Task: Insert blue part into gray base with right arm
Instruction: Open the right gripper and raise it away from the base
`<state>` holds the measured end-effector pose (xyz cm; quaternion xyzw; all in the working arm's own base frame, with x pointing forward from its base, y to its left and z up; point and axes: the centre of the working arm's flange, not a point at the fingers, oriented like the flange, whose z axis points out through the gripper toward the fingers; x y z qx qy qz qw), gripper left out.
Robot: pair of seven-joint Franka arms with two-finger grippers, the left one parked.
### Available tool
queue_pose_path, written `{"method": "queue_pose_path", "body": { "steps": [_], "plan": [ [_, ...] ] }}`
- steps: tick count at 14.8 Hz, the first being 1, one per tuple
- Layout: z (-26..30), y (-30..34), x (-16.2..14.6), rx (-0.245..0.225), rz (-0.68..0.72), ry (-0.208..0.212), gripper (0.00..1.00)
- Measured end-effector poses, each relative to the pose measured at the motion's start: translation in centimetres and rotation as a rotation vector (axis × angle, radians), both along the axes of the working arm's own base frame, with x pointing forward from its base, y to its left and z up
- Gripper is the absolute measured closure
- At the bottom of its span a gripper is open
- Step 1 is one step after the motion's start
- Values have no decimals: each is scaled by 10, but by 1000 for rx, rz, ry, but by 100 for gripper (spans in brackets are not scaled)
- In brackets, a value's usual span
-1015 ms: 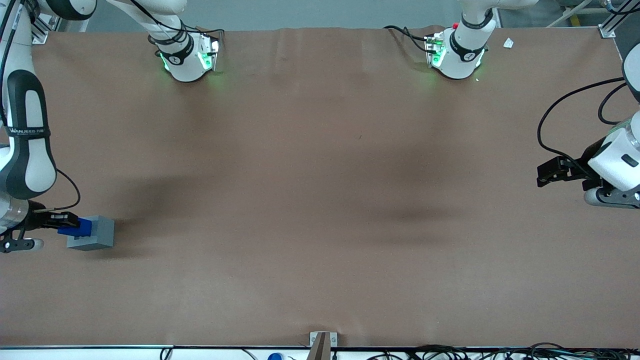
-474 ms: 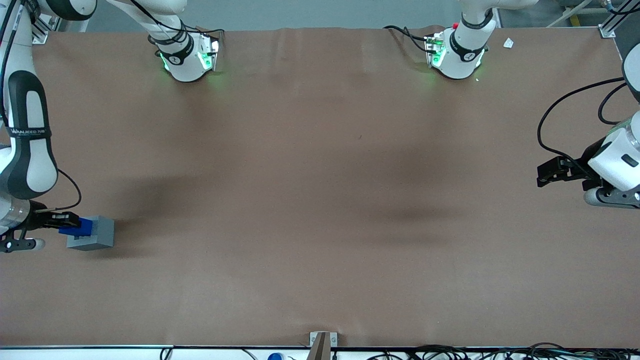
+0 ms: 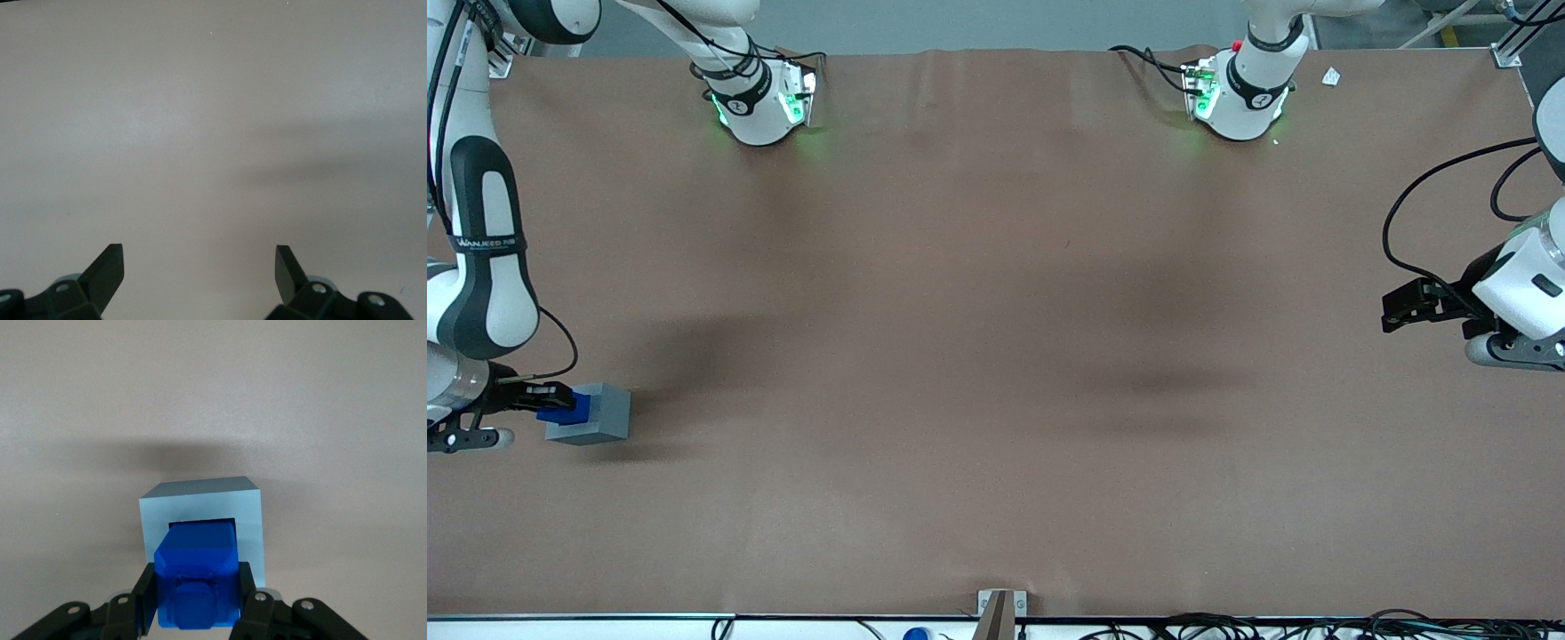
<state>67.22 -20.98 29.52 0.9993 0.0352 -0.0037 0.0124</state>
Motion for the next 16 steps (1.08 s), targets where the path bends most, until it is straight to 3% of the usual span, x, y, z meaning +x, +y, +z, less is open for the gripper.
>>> {"method": "queue_pose_path", "body": {
  "steps": [3,8,10,13,16],
  "plan": [
    [-1,-1,0,10,-10,-2,45],
    [7,0,2,30,-23,-20,0],
    [32,4,0,45,-36,2,0],
    [120,24,-19,80,-104,44,0],
    [222,55,-53,96,-110,25,0]
  ]
}}
